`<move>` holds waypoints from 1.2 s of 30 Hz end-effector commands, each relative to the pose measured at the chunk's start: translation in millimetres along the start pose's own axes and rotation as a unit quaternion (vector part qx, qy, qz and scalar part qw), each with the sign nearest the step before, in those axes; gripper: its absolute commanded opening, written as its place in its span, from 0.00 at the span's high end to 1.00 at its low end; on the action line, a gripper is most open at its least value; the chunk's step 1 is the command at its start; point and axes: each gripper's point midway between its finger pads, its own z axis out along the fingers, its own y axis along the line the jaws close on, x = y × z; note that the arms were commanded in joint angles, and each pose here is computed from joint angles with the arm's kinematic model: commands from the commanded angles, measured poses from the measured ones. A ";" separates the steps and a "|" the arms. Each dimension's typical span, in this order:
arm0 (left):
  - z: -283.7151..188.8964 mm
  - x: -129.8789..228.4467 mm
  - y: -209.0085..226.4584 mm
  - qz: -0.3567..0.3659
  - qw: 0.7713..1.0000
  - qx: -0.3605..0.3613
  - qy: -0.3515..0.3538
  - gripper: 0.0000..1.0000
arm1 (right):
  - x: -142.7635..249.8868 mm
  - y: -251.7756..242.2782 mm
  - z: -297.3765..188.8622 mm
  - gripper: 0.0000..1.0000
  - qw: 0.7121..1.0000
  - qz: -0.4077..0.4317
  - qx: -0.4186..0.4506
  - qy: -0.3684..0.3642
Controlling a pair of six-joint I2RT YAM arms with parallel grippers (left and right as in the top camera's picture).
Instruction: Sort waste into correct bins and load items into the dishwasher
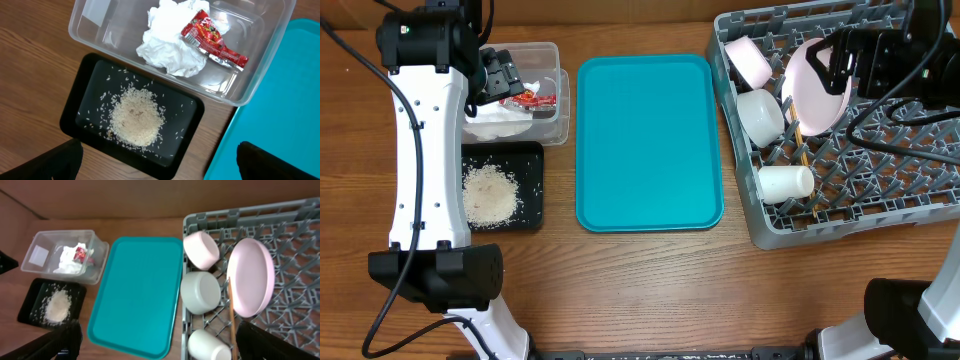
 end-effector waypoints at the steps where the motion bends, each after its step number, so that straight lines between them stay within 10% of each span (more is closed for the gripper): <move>1: 2.2 -1.6 1.0 -0.006 1.000 -0.001 0.001 0.00 | -4.8 4.9 -10.9 0.00 0.999 -0.022 0.028 -0.023; 15: 2.2 -1.6 1.0 -0.006 1.000 -0.001 0.001 0.00 | -24.9 26.8 -34.4 0.00 0.985 -0.050 0.054 -0.157; 36: 2.2 -1.7 1.0 -0.006 1.000 -0.001 0.001 0.00 | 195.3 -31.4 56.1 0.00 0.924 -0.018 0.017 -0.382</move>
